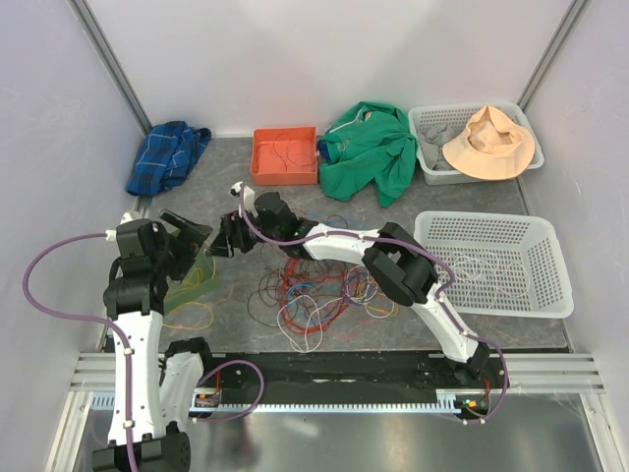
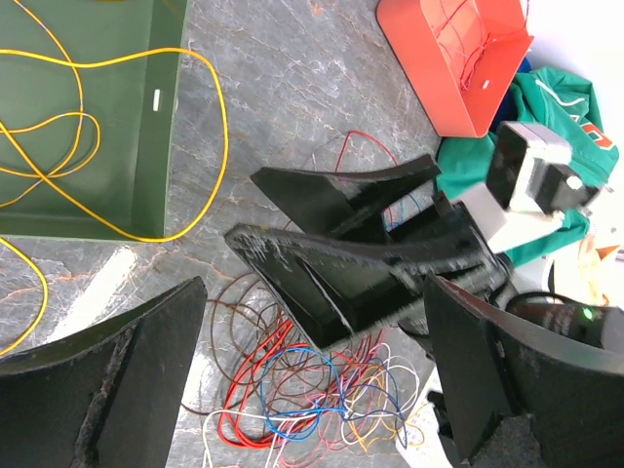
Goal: Untangle the cables
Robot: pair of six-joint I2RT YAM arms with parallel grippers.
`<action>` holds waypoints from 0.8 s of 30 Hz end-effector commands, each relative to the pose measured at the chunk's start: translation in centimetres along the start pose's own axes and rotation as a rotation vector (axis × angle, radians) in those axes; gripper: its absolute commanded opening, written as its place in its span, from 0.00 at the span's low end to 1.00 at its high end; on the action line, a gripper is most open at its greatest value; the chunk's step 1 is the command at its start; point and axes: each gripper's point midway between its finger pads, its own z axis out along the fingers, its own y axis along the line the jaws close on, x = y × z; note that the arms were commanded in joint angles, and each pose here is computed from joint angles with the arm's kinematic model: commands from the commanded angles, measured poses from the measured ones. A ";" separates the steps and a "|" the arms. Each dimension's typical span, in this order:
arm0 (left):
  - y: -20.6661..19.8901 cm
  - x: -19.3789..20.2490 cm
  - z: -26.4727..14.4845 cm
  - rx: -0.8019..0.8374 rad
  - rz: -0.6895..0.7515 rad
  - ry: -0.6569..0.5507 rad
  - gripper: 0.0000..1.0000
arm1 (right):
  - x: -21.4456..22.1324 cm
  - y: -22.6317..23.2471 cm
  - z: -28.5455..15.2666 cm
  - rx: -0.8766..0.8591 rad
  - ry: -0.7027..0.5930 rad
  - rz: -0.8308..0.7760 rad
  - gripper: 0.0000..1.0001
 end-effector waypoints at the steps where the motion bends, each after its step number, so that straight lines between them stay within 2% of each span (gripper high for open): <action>1: -0.5 -0.2 -0.3 0.026 0.037 -0.011 0.99 | 0.2 0.0 1.3 -0.047 0.010 0.010 0.75; 6: -0.7 -0.3 -0.7 0.023 0.020 -0.013 0.99 | 0.8 -0.3 2.2 -0.059 0.029 0.022 0.60; 9: -1.0 -0.3 -1.0 0.032 0.009 -0.015 0.99 | 0.6 0.1 2.4 -0.070 0.020 0.021 0.45; 10: -1.1 -0.3 -1.0 0.033 0.007 -0.013 0.99 | 0.5 0.3 2.4 -0.074 0.015 0.019 0.33; 12: -1.2 -0.3 -1.2 0.039 0.005 -0.013 0.99 | 0.4 0.9 2.5 -0.085 0.010 0.010 0.23; 13: -1.2 -0.3 -1.2 0.039 0.004 -0.015 0.99 | 0.2 1.1 2.5 -0.086 0.007 0.009 0.13; 16: -1.3 -0.3 -1.5 0.047 0.003 -0.020 1.00 | -0.3 2.1 2.2 -0.094 -0.008 -0.003 0.00; 24: -3.3 -0.8 -3.4 0.099 -0.016 -0.030 0.99 | -0.9 6.2 2.1 -0.098 -0.022 -0.106 0.00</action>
